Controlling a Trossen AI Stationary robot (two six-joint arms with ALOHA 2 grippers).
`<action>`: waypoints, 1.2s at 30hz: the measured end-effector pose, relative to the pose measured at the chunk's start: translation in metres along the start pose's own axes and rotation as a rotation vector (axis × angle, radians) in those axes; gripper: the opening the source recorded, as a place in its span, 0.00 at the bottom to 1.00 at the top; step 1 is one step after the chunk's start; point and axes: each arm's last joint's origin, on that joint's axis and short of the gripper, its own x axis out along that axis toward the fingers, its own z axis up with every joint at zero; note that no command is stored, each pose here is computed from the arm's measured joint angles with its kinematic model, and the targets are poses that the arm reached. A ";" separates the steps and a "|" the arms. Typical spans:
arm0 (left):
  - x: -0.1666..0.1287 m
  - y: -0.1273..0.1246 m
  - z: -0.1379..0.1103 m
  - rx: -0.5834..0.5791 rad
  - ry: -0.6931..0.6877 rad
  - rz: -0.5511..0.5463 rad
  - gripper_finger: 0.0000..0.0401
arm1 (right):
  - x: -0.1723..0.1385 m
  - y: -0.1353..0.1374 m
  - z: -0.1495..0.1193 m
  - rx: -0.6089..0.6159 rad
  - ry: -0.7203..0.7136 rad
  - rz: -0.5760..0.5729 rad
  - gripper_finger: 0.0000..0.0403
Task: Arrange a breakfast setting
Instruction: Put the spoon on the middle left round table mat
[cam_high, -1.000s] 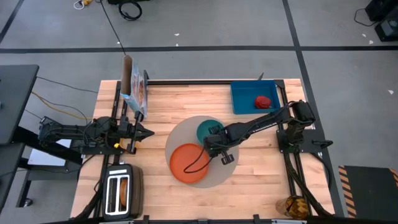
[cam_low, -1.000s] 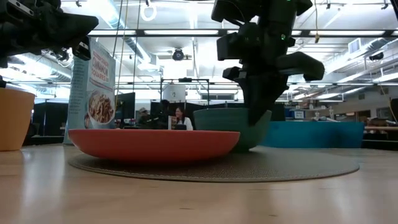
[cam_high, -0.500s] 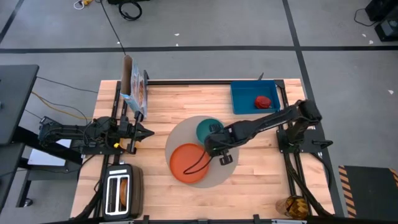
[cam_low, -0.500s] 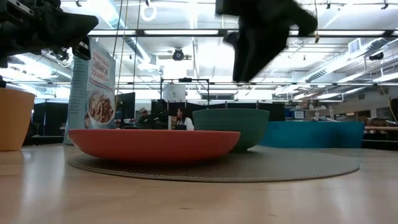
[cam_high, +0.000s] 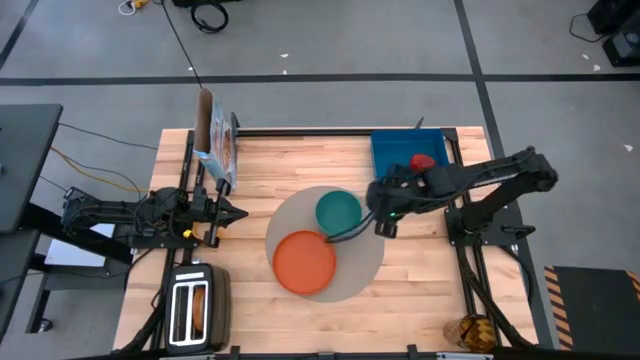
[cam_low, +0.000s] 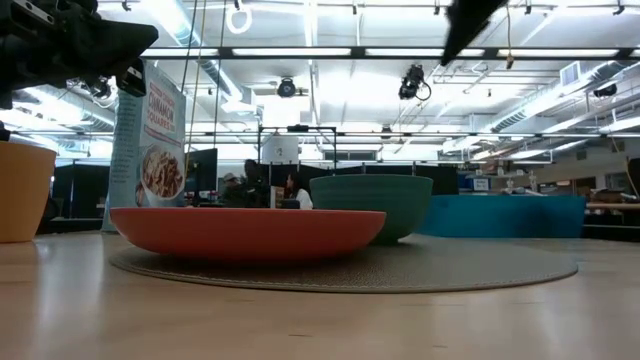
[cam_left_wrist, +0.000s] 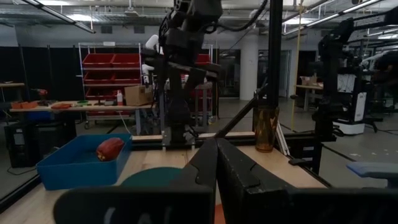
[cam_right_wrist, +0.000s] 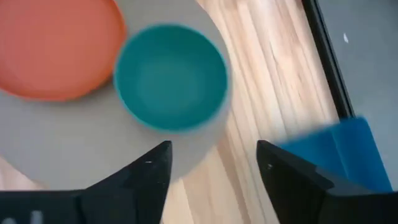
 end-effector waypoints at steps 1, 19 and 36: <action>0.000 0.000 0.000 0.000 0.000 0.000 0.02 | -0.001 -0.003 -0.005 0.019 0.009 -0.005 0.64; 0.000 0.000 0.000 0.000 0.000 0.000 0.02 | 0.055 -0.083 -0.028 0.430 0.239 -0.159 0.98; 0.000 0.000 0.000 0.000 0.000 0.000 0.02 | 0.044 -0.085 -0.029 0.478 0.424 -0.121 0.98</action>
